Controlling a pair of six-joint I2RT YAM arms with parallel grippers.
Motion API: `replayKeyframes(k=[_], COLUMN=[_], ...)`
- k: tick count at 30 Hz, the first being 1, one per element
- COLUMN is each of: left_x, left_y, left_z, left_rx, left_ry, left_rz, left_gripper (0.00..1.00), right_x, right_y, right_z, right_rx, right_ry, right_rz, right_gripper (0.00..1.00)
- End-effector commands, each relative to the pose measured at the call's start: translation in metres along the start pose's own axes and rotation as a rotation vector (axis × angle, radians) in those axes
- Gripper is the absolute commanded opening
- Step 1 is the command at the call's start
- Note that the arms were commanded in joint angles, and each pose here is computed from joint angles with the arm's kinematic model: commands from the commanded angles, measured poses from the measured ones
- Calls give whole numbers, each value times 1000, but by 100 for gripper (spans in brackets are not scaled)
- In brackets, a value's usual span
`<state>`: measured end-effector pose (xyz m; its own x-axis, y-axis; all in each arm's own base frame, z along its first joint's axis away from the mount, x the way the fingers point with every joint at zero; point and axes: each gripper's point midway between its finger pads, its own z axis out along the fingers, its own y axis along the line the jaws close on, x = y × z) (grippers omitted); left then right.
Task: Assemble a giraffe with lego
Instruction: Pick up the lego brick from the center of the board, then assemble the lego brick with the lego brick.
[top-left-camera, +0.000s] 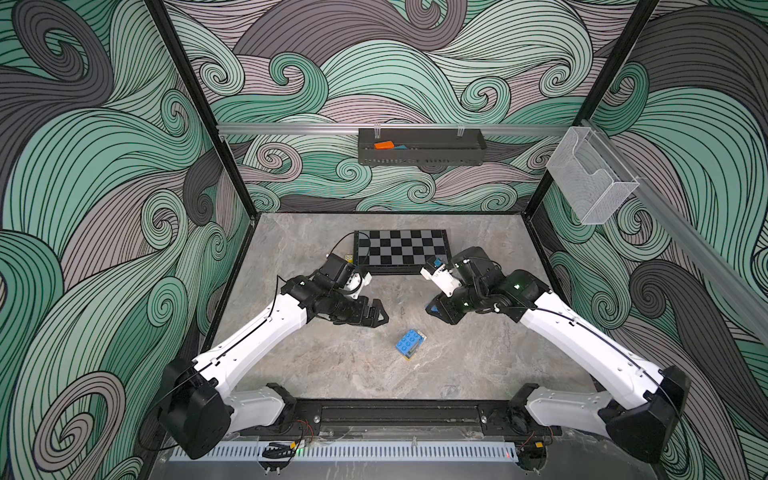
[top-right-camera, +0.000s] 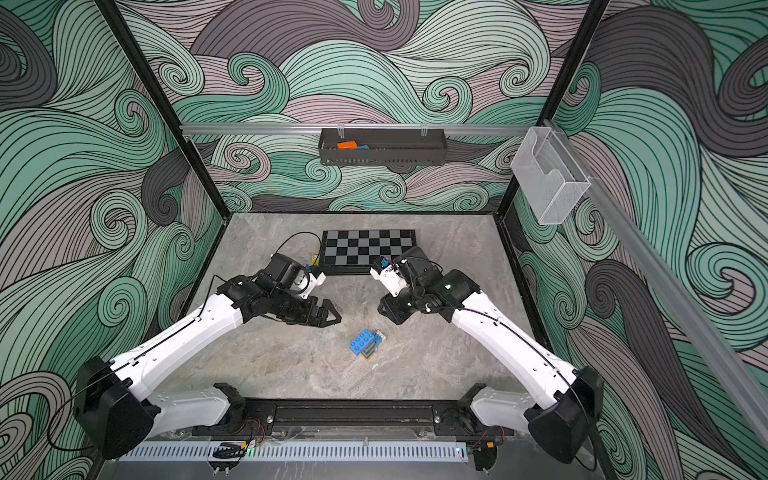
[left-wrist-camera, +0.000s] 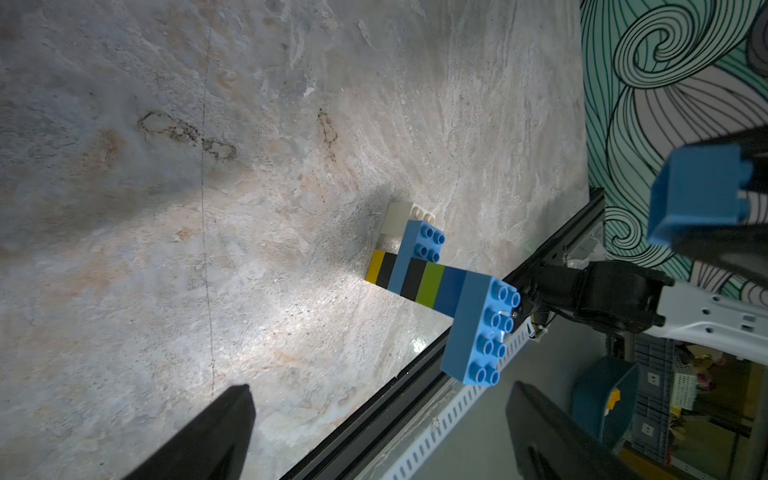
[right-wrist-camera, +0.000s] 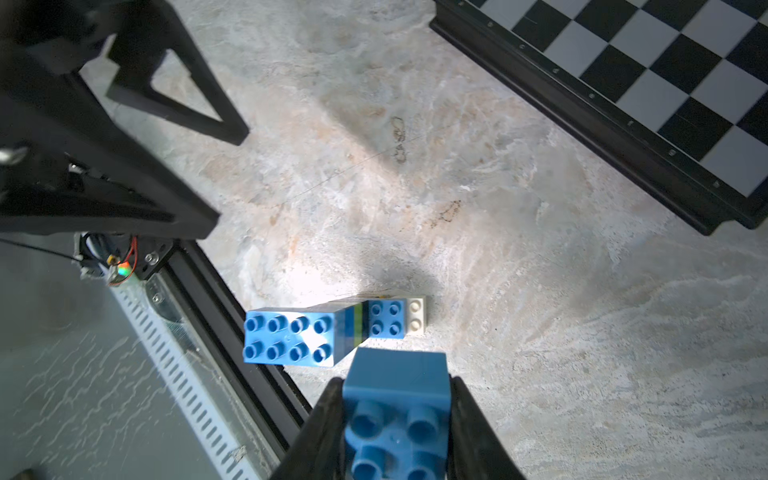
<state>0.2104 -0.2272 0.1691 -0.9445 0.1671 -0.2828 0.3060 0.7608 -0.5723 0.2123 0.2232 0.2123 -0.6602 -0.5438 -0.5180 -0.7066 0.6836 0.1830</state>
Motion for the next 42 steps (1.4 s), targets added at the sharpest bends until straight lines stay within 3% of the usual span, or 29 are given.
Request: replayKeyframes(k=[1,7,20,28,42], left_x=[-3,-1,-10,-16,-8], left_y=[-6,3,-4,-18,-12], left_z=[0,3,1,9,15], left_rx=[94,199,254,392,378], left_ry=[-5,-15,20,38,73], left_rz=[-44,-119,-75,-71,-69], left_gripper=[99,99,99,99,99], right_x=[6,2,18,25,32], right_y=[18,37,39,43,51], right_z=[3,20,37,38,51], right_rx=[-25,-23,45,38,6], right_ry=[73,124,253,265,304], right_rz=[-67,-129,-99,-79,-46], right_gripper=[33,33,33,33,33])
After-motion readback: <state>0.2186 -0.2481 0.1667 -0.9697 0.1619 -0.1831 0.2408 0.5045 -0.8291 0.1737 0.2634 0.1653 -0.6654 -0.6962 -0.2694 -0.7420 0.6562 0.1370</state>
